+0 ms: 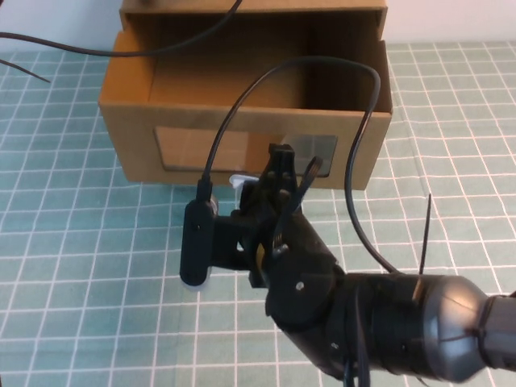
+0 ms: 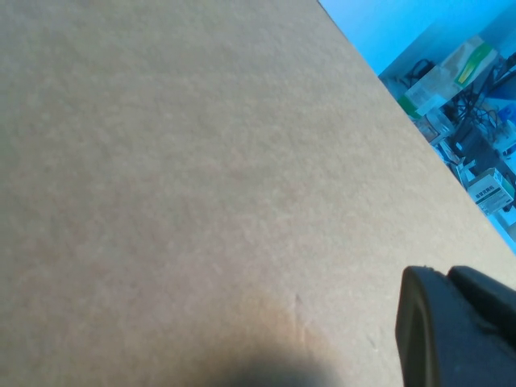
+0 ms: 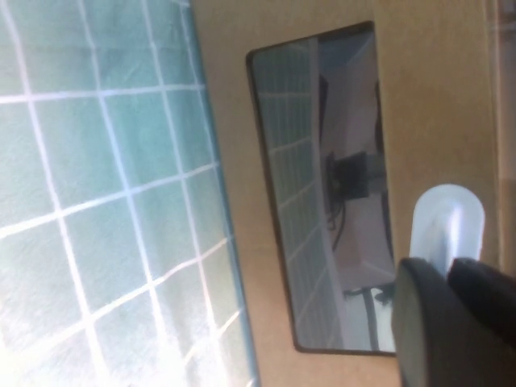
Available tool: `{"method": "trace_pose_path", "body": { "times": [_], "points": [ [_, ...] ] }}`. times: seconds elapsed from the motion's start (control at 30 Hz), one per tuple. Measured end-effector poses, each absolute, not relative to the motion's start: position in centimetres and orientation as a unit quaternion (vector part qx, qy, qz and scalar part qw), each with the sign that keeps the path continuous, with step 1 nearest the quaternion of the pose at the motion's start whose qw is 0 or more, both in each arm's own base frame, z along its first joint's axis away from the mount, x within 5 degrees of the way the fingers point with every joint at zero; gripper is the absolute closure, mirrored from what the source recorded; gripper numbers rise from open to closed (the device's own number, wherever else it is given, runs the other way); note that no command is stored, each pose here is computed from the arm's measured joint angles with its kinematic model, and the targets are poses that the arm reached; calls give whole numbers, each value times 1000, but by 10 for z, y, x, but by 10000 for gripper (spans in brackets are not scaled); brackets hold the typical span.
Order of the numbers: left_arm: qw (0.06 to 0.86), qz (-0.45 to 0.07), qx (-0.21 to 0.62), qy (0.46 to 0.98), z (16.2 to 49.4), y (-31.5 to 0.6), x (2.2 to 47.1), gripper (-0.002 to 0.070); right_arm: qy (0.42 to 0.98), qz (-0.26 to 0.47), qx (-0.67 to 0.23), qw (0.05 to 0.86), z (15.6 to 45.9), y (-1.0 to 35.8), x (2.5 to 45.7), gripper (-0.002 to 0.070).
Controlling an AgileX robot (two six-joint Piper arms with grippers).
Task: Open the shoe box
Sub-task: 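Pull the top drawer of the cardboard box fully open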
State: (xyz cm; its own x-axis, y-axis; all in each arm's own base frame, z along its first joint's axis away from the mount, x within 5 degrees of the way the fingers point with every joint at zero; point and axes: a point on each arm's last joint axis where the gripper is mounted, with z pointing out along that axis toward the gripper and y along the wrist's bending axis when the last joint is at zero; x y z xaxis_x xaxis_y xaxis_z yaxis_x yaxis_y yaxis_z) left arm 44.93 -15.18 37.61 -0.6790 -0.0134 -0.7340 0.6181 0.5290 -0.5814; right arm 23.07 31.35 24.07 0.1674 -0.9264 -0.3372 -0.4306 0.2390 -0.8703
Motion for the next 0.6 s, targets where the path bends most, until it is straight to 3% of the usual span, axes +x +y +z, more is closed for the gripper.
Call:
{"method": "trace_pose_path", "body": {
  "times": [0.4, 0.6],
  "points": [
    [350, -450, 188, 800, 376, -152, 449, 679, 580, -255, -595, 496, 228, 298, 218, 668],
    [351, -449, 191, 799, 376, -152, 449, 679, 602, -246, -574, 497, 227, 295, 218, 633]
  ]
}}
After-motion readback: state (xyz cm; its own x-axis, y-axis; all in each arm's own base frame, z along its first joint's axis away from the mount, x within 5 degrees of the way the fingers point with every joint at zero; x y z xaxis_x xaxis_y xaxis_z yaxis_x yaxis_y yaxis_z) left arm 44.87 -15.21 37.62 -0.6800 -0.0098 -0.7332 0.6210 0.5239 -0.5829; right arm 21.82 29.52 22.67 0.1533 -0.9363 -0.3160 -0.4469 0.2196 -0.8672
